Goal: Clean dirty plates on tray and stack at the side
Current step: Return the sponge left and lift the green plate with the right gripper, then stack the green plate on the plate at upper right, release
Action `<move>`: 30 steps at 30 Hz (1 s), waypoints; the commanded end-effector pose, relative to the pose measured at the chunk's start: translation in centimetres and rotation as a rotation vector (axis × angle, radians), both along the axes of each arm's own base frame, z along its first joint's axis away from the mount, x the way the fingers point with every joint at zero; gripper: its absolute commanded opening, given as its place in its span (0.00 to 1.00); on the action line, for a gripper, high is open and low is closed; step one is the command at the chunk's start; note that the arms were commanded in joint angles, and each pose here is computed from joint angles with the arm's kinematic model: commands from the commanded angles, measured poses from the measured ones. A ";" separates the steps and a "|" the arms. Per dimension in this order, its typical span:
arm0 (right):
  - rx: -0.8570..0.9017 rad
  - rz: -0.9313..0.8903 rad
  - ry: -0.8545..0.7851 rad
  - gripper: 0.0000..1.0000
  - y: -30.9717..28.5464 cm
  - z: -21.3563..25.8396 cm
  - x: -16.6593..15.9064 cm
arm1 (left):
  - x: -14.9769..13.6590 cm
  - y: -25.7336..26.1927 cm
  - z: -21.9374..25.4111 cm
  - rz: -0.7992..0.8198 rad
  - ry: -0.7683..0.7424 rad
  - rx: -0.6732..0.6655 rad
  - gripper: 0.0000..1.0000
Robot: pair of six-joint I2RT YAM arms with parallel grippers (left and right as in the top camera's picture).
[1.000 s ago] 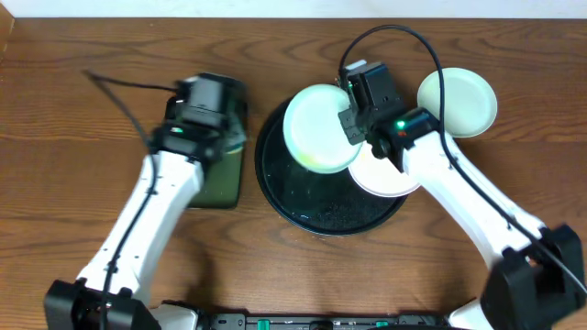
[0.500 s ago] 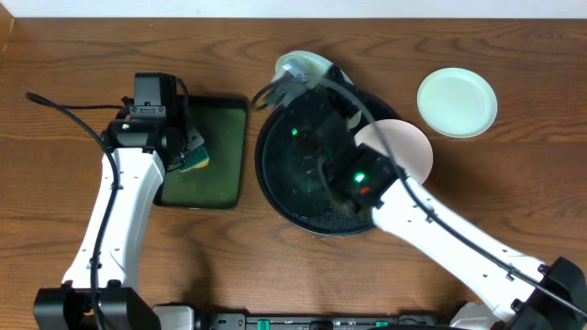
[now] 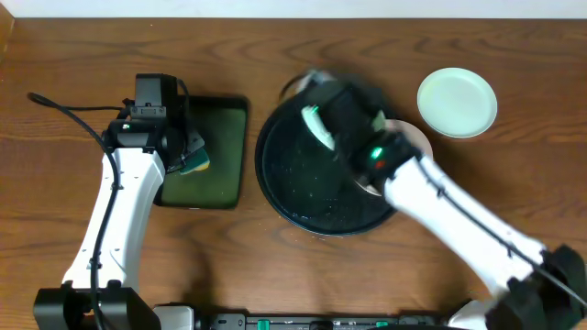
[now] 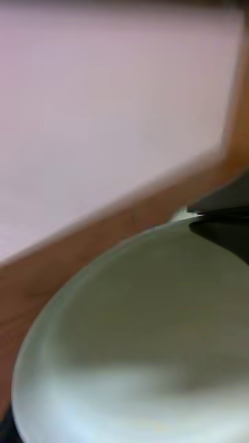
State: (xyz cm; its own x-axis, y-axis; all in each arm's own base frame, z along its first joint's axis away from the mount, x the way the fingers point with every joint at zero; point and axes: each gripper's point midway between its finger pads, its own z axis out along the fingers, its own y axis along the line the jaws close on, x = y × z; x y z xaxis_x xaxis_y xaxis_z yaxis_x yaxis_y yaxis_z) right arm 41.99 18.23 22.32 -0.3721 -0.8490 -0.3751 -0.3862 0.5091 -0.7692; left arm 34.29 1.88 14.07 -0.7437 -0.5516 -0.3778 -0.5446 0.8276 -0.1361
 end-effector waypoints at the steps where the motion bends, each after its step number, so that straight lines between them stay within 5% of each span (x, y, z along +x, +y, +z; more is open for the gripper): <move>1: 0.468 -0.298 0.014 0.01 -4.1 -2.2 2.5 | -0.1 0.0 -0.1 -0.015 0.006 0.002 0.08; 6: 0.967 -0.320 -0.011 0.01 -8.8 1.8 5.9 | -0.1 0.0 -0.1 -0.018 0.006 0.004 0.08; 10: 1.189 -0.530 -0.040 0.01 -16.9 1.5 6.8 | -0.1 0.0 -0.1 -0.025 0.007 0.007 0.08; 18: 1.193 -0.957 -0.023 0.01 -30.8 -5.3 3.8 | -0.1 0.0 -0.1 -0.024 0.006 0.006 0.07; 27: 1.172 -1.060 0.092 0.01 -32.1 -12.2 4.1 | 0.1 0.0 0.0 -0.024 -0.001 0.007 0.07; 28: 1.168 -1.069 0.111 0.11 -32.0 -13.1 4.1 | 0.1 0.0 0.0 -0.024 -0.001 0.007 0.07; 30: 1.166 -1.073 0.137 0.52 -31.6 -14.2 4.2 | 0.1 0.0 0.0 -0.024 -0.001 0.007 0.08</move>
State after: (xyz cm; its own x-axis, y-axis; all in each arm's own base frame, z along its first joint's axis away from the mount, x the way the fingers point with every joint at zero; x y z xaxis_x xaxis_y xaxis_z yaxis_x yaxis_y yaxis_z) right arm 45.56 -14.55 9.12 -0.6508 0.5347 -0.5390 0.5098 0.8338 0.2117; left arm 34.32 1.84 14.09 -0.7550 -0.5339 -0.3808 -0.5278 0.8393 -0.1302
